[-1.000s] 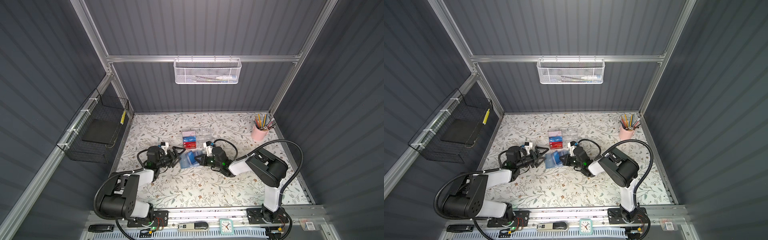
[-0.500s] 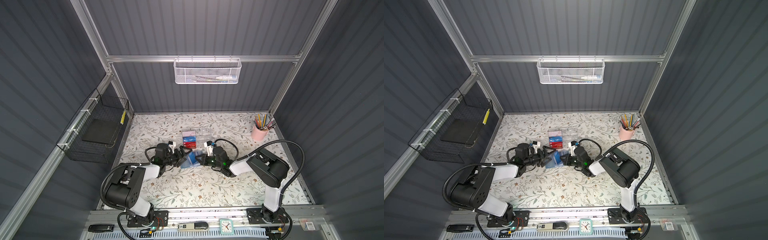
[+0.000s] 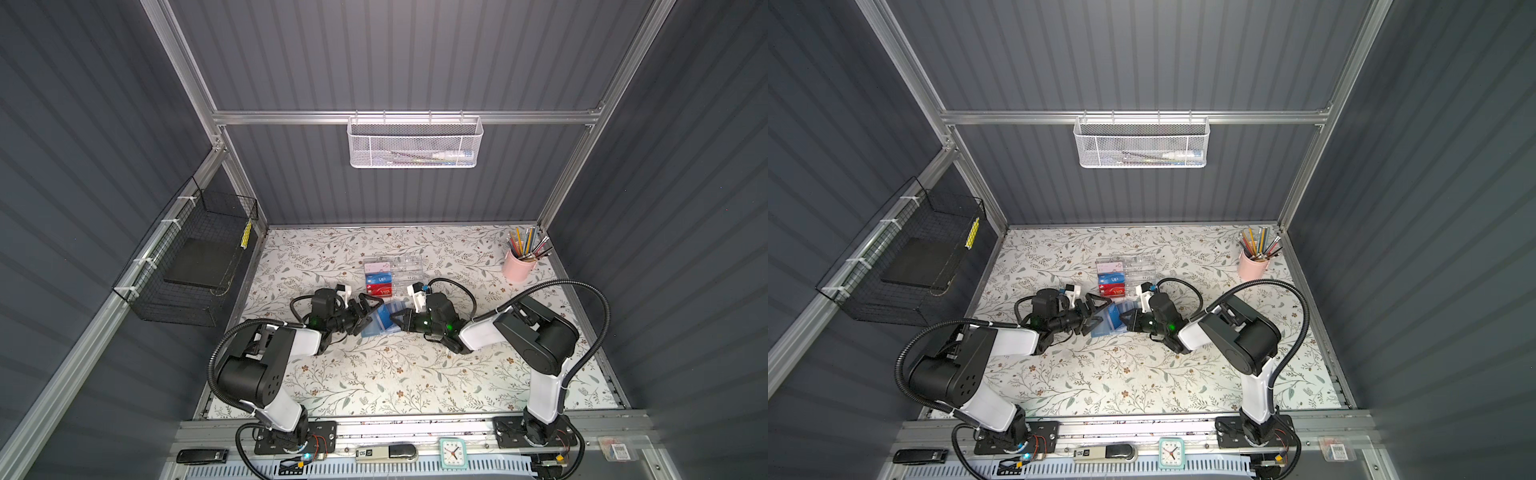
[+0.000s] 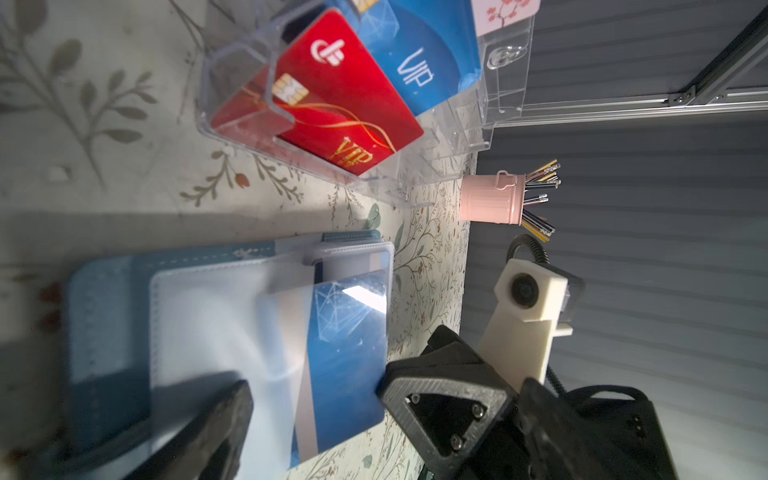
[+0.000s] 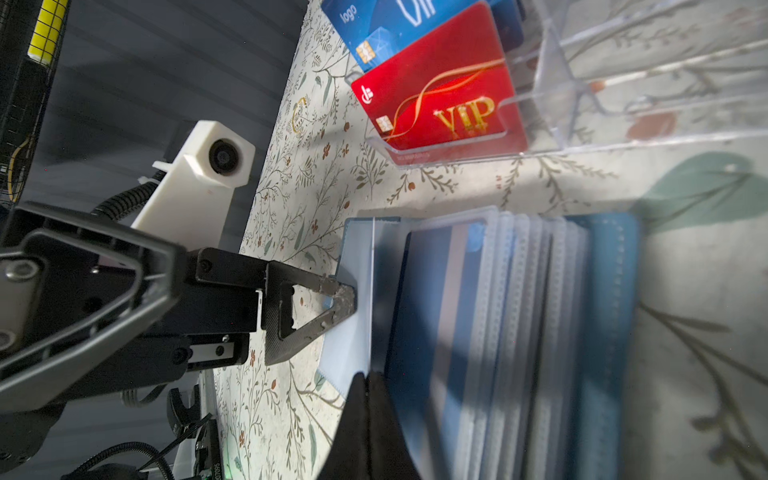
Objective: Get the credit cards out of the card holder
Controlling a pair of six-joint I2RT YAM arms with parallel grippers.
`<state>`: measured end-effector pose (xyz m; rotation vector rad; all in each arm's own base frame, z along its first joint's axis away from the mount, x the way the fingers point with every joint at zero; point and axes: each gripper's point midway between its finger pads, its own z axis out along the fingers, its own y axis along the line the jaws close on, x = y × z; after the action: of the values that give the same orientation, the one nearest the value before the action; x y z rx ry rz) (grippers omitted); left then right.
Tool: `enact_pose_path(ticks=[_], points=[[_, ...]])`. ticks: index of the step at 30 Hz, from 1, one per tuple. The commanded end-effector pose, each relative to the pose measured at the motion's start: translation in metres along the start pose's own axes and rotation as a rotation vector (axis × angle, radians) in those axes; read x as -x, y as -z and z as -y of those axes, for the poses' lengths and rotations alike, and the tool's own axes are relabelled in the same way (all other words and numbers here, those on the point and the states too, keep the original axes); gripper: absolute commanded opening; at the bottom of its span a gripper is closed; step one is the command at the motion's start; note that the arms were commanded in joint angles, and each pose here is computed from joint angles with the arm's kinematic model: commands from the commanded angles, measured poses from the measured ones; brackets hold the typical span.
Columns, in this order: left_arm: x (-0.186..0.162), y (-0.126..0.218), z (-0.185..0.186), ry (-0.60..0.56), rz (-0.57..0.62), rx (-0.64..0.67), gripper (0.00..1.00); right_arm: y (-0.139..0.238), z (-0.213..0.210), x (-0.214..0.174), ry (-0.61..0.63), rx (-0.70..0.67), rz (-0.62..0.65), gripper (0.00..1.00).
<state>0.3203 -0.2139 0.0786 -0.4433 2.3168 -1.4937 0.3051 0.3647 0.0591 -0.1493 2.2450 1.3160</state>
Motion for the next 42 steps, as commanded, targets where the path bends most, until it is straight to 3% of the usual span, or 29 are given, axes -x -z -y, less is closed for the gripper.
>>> enact_pose_path(ticks=[1,16,42], points=[[-0.001,-0.003,-0.003,-0.007,0.004,0.000,1.00,0.004,-0.005,0.001,0.020,0.018,0.001,0.07],[-0.008,-0.008,-0.023,0.018,-0.006,0.019,1.00,0.010,-0.002,0.001,0.012,0.024,-0.001,0.24],[-0.013,-0.011,-0.031,0.034,-0.014,0.014,1.00,0.012,-0.001,-0.020,-0.029,0.049,-0.047,0.26]])
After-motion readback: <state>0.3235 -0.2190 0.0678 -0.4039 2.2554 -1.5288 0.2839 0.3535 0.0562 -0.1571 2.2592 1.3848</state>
